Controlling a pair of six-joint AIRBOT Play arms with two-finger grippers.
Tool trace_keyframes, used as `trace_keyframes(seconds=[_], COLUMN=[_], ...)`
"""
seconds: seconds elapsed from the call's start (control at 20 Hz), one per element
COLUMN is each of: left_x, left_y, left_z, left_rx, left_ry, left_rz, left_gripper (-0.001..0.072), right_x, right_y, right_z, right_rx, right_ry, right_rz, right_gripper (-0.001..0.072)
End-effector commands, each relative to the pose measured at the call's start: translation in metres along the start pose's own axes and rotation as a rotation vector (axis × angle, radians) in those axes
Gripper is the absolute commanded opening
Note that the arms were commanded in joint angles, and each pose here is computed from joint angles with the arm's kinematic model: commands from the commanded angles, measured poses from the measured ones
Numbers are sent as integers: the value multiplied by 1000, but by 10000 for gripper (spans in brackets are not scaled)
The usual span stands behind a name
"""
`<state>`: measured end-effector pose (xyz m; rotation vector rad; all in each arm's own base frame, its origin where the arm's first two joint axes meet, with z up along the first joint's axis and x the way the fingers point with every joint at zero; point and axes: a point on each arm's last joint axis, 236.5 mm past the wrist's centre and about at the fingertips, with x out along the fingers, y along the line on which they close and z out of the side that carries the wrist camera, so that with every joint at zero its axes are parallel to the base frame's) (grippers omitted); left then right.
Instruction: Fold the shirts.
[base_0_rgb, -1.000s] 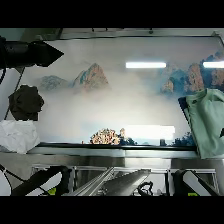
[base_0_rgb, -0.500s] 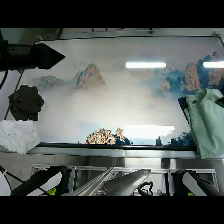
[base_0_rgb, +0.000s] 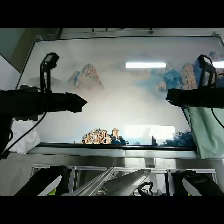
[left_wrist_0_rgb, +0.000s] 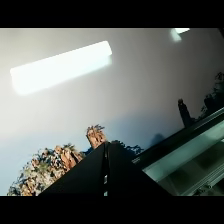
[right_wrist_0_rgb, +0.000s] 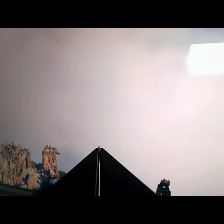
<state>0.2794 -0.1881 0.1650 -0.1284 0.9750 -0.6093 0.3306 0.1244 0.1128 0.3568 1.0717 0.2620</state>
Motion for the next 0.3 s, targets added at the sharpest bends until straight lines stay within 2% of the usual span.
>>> trace_keyframes(seconds=[0.0, 0.25], left_x=[10, 10], left_y=[5, 6], left_z=[-17, -17], left_rx=[-17, -24], left_ry=[-8, -7], left_rz=[17, 15], left_gripper=[16, 16], right_x=[7, 7], right_y=[13, 13], right_z=[-10, -10], right_rx=[-37, -37], right_ry=[29, 28], right_rz=[22, 22], right_gripper=[18, 18])
